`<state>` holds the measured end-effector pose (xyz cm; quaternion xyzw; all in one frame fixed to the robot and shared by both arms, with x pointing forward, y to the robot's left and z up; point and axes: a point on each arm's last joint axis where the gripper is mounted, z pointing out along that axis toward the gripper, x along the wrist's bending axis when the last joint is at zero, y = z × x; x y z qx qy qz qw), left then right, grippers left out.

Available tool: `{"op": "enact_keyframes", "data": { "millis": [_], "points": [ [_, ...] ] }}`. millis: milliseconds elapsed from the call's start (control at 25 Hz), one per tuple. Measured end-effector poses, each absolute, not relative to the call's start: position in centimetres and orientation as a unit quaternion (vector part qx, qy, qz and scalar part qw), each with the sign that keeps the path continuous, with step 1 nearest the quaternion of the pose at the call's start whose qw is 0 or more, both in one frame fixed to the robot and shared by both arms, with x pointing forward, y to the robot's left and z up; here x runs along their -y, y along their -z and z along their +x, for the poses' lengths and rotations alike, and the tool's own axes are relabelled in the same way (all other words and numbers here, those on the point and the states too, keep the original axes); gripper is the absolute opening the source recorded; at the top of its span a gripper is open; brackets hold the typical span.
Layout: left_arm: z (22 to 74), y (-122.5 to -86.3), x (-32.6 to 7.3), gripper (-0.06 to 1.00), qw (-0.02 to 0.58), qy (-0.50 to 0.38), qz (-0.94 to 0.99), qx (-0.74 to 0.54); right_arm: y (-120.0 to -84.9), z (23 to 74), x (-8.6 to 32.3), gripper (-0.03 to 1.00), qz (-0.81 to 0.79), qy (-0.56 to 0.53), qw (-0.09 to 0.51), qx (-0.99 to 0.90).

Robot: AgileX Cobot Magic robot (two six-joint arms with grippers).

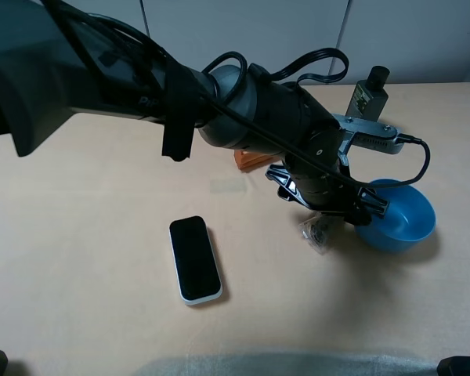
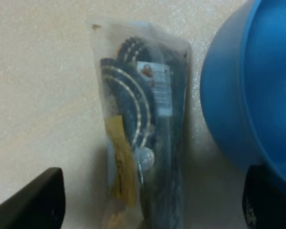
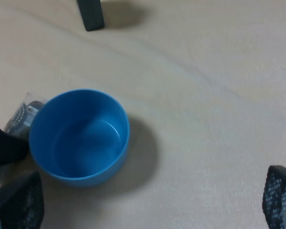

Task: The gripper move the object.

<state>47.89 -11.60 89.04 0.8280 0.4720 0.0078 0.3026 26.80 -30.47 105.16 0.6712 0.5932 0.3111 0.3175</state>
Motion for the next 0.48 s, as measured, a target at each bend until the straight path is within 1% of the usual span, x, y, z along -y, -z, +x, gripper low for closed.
{"op": "enact_keyframes", "data": {
  "millis": [240,480],
  "points": [
    [47.7,-88.9,11.3,0.75,0.281,-0.008,0.833,-0.477,-105.2,26.8,30.5,0.69,0.671,-0.311,0.318,-0.593],
    [47.5,-90.0,10.8,0.75,0.264,-0.011,0.837,-0.478,-105.2,26.8,30.5,0.69,0.671,-0.311,0.318,-0.593]
  ]
}}
